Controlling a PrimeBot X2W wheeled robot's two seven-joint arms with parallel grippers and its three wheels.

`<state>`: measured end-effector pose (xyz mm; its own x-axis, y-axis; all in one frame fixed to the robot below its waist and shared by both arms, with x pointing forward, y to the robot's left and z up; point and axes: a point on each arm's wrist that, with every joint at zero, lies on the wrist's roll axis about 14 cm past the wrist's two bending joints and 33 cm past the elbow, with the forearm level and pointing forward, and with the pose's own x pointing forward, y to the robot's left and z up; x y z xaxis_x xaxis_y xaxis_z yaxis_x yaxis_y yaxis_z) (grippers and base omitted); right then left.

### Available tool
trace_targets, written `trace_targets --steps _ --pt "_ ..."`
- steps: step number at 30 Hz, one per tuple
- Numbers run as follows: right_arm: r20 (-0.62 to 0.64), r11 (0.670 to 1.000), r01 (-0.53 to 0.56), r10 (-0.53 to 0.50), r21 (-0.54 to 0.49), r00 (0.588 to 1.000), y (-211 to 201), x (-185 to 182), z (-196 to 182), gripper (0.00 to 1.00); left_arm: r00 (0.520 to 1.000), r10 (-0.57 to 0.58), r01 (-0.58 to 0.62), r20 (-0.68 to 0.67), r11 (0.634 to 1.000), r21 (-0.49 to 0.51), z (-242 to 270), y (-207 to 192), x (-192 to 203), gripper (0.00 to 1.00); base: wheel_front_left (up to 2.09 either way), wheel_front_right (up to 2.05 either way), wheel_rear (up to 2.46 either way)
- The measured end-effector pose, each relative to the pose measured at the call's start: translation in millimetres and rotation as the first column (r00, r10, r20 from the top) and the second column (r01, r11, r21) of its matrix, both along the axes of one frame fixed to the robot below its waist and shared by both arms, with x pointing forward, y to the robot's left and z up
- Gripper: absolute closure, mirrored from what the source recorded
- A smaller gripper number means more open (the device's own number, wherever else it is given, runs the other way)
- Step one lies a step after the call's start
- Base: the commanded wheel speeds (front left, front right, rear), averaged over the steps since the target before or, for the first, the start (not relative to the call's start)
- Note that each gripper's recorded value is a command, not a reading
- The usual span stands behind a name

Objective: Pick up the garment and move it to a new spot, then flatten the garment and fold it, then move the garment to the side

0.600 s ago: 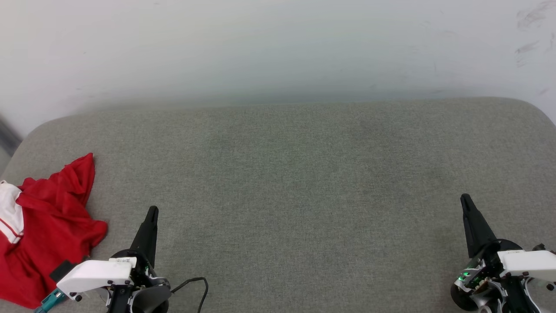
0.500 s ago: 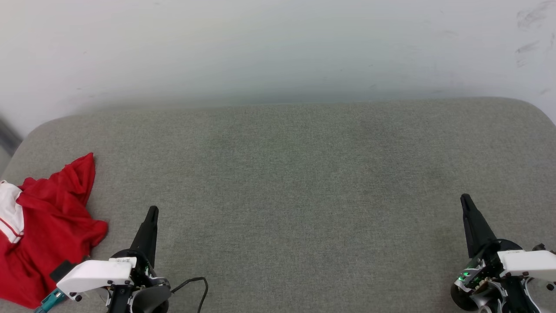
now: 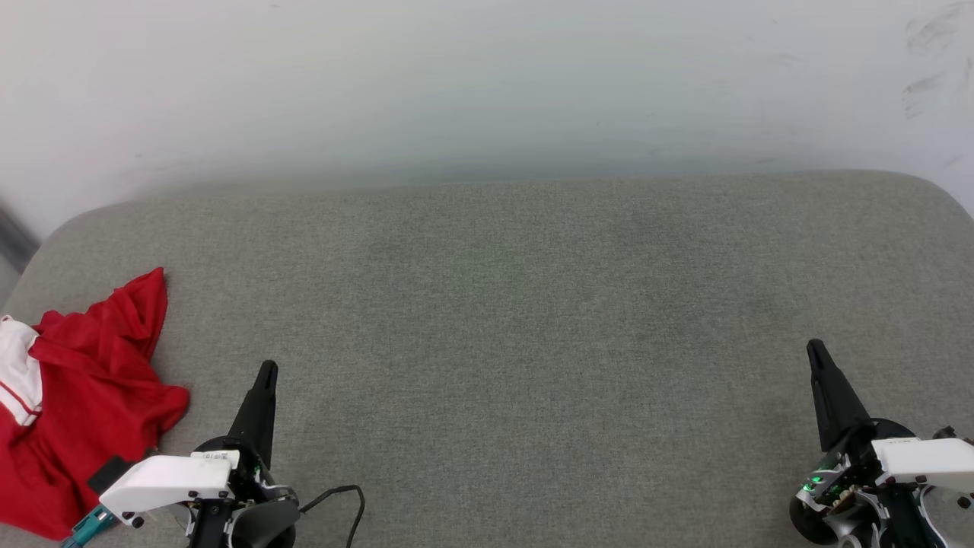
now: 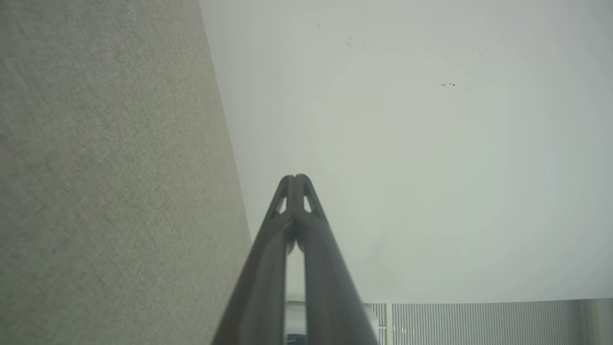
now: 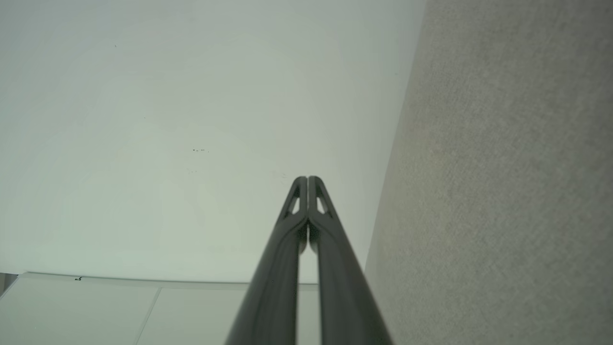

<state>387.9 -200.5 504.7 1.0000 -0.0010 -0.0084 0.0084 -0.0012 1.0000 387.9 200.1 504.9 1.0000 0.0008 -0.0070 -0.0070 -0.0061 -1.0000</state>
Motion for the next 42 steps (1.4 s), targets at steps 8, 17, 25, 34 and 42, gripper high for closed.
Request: trace_targets --steps 8,17,25,34,42 --pt "0.0 1.0 0.0 0.0 0.0 1.0 0 0 0 1.0 1.0 -0.001 0.001 0.0 1.0 0.0 0 0 0 1.0 0.0 0.0 0.0" --pt "0.0 1.0 0.0 0.0 0.0 1.0 0 0 0 1.0 1.0 0.0 0.0 0.0 1.0 0.0 0 0 0 1.0 0.0 0.0 0.0" --pt "-0.033 1.0 0.002 -0.001 0.002 0.999 0 -4 -11 1.0 0.999 0.0 0.0 -0.033 1.0 -0.004 -11 -1 -4 1.0 0.0 0.0 0.0" --pt "-0.046 1.0 0.015 -0.016 -0.016 0.999 1 -11 -16 0.0 0.999 -0.009 0.009 -0.037 1.0 0.001 -13 -10 -8 0.0 0.0 0.0 0.0" --pt "-0.016 0.995 0.019 -0.021 -0.1 1.0 4 -10 -6 0.0 1.0 -0.011 0.01 0.009 0.997 0.077 2 -16 -5 0.0 0.0 0.0 0.0"
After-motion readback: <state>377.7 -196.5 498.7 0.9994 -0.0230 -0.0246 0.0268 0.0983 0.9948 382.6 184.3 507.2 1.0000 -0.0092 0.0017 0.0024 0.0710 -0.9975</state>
